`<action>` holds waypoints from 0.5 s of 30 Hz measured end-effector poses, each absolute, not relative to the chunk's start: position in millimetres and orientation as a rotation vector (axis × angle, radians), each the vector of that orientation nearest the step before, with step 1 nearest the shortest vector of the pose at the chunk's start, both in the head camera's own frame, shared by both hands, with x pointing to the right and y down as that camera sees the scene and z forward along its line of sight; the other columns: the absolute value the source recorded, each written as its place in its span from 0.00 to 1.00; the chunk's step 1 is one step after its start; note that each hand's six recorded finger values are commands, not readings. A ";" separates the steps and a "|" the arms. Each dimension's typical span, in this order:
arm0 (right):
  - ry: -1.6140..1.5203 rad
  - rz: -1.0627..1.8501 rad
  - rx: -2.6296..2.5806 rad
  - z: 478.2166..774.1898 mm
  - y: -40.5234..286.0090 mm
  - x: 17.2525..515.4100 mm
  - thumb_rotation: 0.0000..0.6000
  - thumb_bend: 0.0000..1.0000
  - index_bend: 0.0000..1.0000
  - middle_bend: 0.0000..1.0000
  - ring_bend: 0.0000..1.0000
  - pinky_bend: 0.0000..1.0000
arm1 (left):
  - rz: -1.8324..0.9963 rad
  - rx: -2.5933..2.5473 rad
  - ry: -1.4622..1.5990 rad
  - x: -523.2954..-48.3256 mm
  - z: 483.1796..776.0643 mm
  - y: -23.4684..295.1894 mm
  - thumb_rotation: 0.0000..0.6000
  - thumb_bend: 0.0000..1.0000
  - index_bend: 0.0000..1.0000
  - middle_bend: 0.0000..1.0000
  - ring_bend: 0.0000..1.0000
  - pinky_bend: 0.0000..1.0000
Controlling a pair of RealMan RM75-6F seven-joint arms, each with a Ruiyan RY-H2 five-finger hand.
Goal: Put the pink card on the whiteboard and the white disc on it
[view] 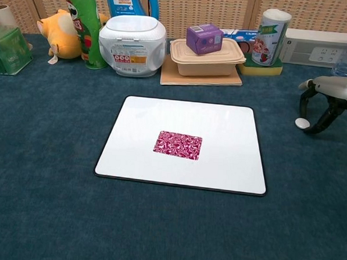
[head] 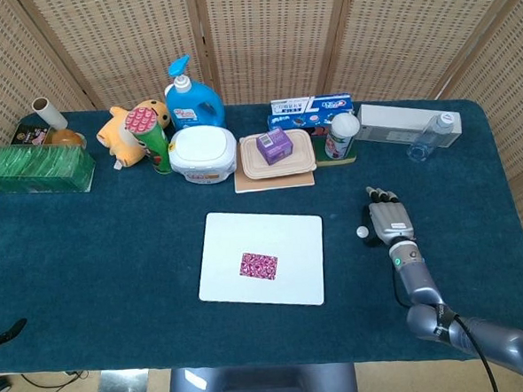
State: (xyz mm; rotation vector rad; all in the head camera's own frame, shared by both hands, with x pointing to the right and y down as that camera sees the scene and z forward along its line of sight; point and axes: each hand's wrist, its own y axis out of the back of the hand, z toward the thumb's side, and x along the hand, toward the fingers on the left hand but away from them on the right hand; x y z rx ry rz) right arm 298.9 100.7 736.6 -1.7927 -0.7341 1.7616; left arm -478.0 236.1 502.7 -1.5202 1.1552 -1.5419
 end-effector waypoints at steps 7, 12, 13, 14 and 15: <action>-0.743 1.736 -1.804 728.9 98.9 292.6 1.00 0.36 0.54 0.06 0.00 0.04 | -1.544 -1.523 1.151 -477.7 503.6 235.7 1.00 0.07 0.00 0.00 0.00 0.00; -0.741 1.703 -1.833 720.8 98.3 277.9 1.00 0.36 0.54 0.06 0.00 0.04 | -1.544 -1.529 1.148 -477.1 503.9 235.8 1.00 0.07 0.00 0.00 0.00 0.00; -0.740 1.695 -1.843 719.3 98.8 273.8 1.00 0.36 0.54 0.06 0.00 0.04 | -1.543 -1.530 1.147 -477.1 503.9 235.8 1.00 0.07 0.00 0.00 0.00 0.00; -0.737 1.688 -1.853 717.9 99.6 269.4 1.00 0.36 0.54 0.06 0.00 0.04 | -1.542 -1.531 1.147 -477.1 503.9 235.9 1.00 0.07 0.00 0.00 0.00 0.00; -0.732 1.678 -1.867 716.0 100.9 263.0 1.00 0.36 0.54 0.06 0.00 0.04 | -1.542 -1.533 1.148 -477.1 503.8 235.9 1.00 0.07 0.00 0.00 0.00 0.00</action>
